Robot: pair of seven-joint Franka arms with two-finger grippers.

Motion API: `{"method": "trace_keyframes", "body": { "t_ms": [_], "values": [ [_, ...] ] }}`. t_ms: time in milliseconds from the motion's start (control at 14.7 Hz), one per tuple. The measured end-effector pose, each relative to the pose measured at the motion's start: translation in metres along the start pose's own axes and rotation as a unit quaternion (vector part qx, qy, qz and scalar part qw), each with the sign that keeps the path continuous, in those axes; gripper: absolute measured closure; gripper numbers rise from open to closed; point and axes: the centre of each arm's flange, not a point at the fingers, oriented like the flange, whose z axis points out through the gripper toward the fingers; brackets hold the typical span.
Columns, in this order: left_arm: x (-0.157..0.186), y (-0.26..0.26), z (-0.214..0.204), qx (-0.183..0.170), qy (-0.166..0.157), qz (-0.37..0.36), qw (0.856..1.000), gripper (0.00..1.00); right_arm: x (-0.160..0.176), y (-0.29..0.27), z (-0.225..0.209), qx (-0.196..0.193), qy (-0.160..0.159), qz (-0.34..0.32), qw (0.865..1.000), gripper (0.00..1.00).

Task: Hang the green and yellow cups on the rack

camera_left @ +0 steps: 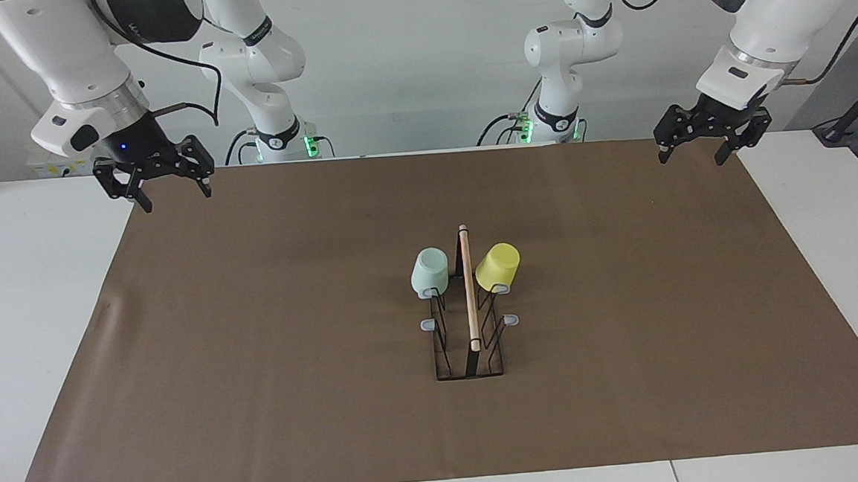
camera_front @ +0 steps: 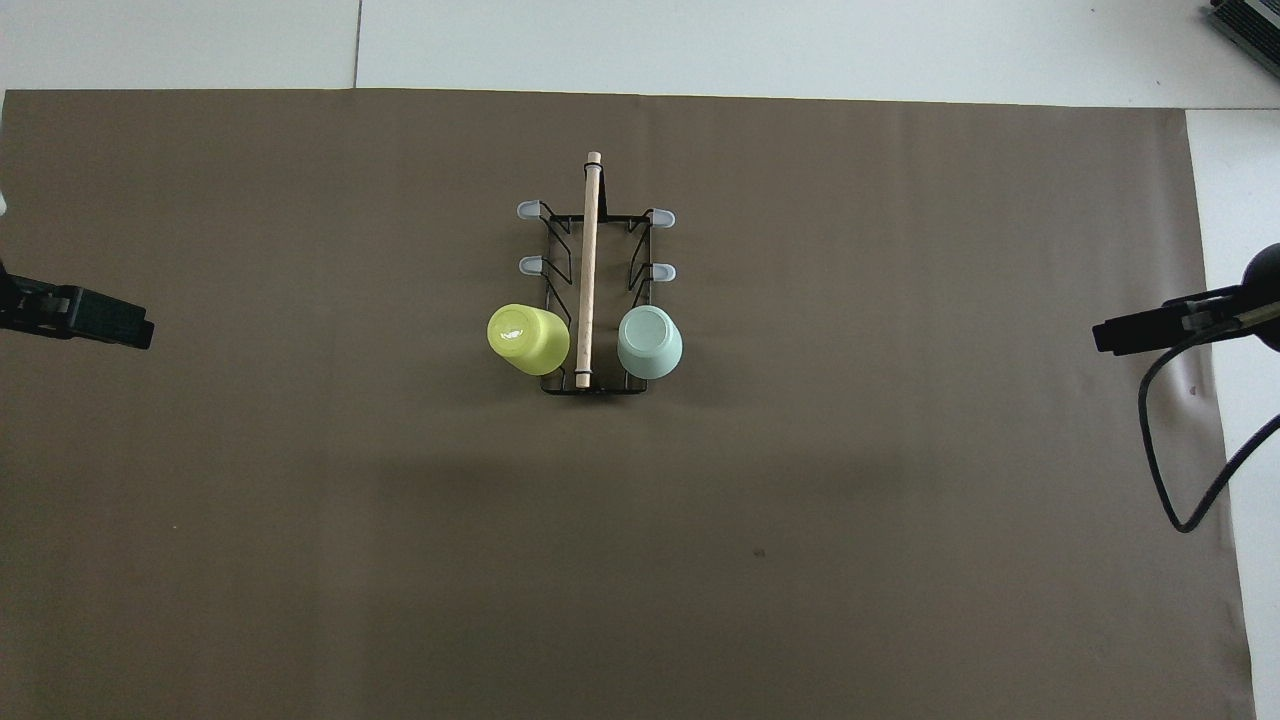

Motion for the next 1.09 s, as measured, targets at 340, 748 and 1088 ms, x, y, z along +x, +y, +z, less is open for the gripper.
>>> {"method": "trace_keyframes", "body": {
  "t_ms": [340,748,1088],
  "values": [
    [-0.003,0.0,-0.004,0.001,0.002,0.002,1.0,0.0,0.0,0.0,0.0,0.0,0.0,0.0,1.0,0.0],
    [-0.003,0.013,-0.007,0.001,0.005,0.012,1.0,0.0,-0.002,-0.001,-0.001,0.001,-0.004,0.0,1.0,0.0],
    [-0.002,0.016,-0.007,0.001,0.005,0.014,1.0,0.0,-0.003,-0.002,-0.004,0.001,-0.003,-0.001,1.0,0.0]
  ]
}}
